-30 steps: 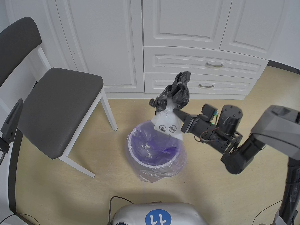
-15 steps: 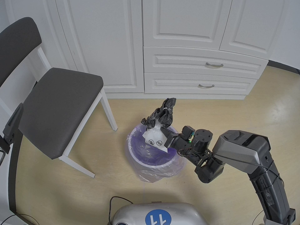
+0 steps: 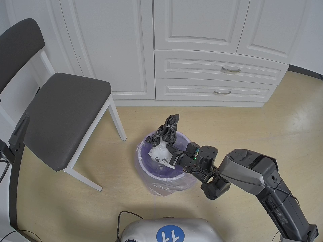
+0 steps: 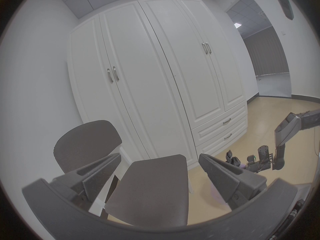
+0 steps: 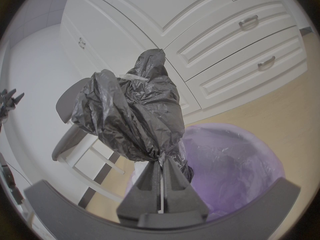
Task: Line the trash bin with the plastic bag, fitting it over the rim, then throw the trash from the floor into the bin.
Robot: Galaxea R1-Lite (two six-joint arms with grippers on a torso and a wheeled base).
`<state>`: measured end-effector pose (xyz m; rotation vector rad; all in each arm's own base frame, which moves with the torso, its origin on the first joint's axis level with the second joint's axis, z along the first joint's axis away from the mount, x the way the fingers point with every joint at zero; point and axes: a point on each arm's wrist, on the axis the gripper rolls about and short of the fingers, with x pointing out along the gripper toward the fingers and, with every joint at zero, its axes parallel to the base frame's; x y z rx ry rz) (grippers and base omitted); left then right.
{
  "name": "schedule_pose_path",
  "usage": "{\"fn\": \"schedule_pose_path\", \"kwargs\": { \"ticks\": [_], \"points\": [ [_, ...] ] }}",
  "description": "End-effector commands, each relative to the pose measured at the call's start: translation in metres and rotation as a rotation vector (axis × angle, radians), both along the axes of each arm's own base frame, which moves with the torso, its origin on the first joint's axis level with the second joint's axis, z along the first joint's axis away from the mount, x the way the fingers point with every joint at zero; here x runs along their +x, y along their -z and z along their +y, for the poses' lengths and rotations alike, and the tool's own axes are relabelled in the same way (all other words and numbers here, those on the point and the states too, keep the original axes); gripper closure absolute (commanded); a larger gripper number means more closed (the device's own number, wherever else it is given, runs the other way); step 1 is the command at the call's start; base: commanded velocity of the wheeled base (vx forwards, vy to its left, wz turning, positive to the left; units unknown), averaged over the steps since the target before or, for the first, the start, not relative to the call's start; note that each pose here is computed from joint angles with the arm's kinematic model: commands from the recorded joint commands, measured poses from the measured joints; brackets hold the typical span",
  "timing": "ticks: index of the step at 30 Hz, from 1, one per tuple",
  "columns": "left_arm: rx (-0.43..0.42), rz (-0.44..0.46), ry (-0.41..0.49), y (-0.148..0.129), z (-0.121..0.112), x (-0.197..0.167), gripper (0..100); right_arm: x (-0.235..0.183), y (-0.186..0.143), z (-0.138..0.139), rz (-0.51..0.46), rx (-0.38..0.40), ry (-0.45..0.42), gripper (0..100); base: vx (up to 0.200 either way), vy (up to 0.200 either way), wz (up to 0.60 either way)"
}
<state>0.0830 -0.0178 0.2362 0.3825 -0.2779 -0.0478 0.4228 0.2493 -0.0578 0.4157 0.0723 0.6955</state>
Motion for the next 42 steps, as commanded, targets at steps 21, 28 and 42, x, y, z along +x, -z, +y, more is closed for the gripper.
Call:
{"fn": "schedule_pose_path", "kwargs": {
  "ticks": [21, 28, 42],
  "points": [
    [0.013, 0.017, -0.002, 0.002, -0.001, 0.005, 0, 0.024, 0.009, 0.017, -0.222, -0.144, 0.15, 100, 0.0, 0.0, 0.0],
    [0.014, 0.016, 0.0, 0.002, -0.001, 0.005, 0, 0.035, -0.002, 0.018, -0.303, -0.139, 0.24, 100, 0.0, 0.0, 0.0],
    [0.014, 0.016, 0.001, 0.003, -0.001, 0.004, 0, 0.004, -0.012, 0.019, -0.267, -0.177, 0.178, 100, 0.0, 0.0, 0.0]
  ]
}}
